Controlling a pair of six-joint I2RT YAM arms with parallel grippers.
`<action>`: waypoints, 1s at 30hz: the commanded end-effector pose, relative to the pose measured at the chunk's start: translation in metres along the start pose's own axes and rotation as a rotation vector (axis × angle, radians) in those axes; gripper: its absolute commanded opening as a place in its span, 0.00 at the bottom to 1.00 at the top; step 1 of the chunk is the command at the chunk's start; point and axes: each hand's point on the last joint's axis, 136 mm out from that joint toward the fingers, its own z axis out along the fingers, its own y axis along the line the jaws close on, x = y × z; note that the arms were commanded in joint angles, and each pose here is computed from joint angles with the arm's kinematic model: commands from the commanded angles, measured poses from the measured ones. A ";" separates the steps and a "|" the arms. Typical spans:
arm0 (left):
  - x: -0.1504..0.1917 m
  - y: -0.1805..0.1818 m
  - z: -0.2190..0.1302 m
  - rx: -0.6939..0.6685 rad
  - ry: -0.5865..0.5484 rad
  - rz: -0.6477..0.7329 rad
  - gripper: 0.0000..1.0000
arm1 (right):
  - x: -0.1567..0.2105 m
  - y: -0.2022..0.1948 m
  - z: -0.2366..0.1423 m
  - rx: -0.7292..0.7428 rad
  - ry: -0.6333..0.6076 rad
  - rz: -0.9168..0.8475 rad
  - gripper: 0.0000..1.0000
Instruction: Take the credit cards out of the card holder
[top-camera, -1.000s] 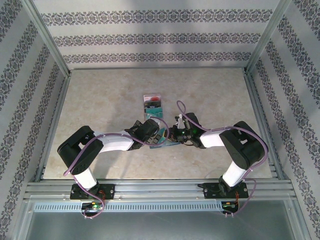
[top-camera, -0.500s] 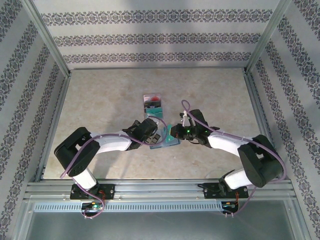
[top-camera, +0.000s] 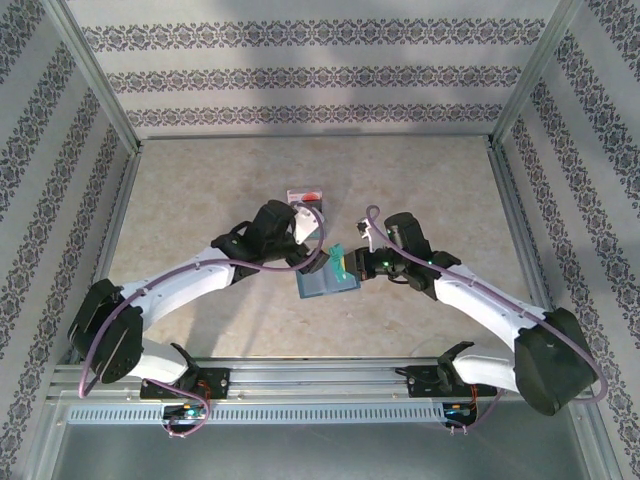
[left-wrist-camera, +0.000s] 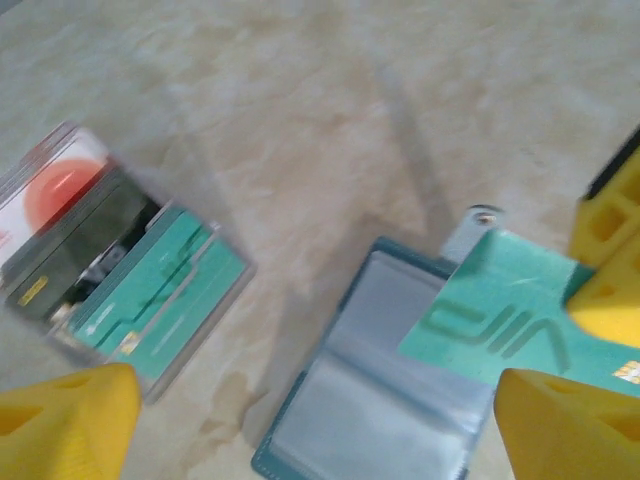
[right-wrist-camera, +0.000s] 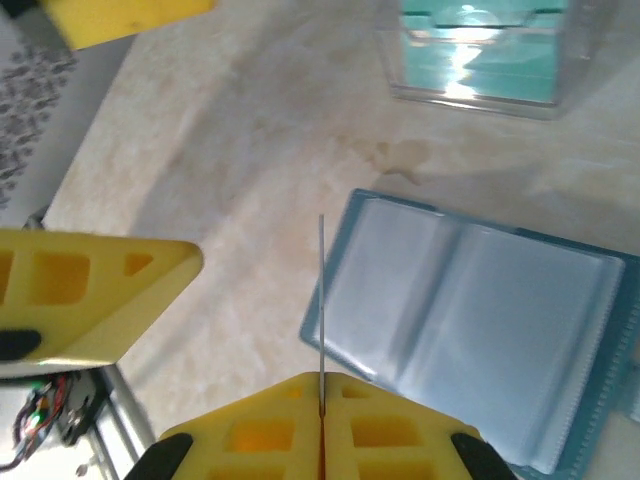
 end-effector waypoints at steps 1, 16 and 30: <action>-0.001 -0.032 -0.017 0.276 -0.003 -0.007 0.84 | -0.001 0.033 -0.010 -0.122 0.004 -0.121 0.09; -0.003 -0.066 -0.044 0.577 -0.057 0.014 0.54 | -0.005 0.079 -0.029 -0.325 -0.032 -0.253 0.07; -0.010 -0.081 -0.058 0.692 -0.095 0.015 0.00 | -0.020 0.082 -0.033 -0.327 -0.081 -0.283 0.27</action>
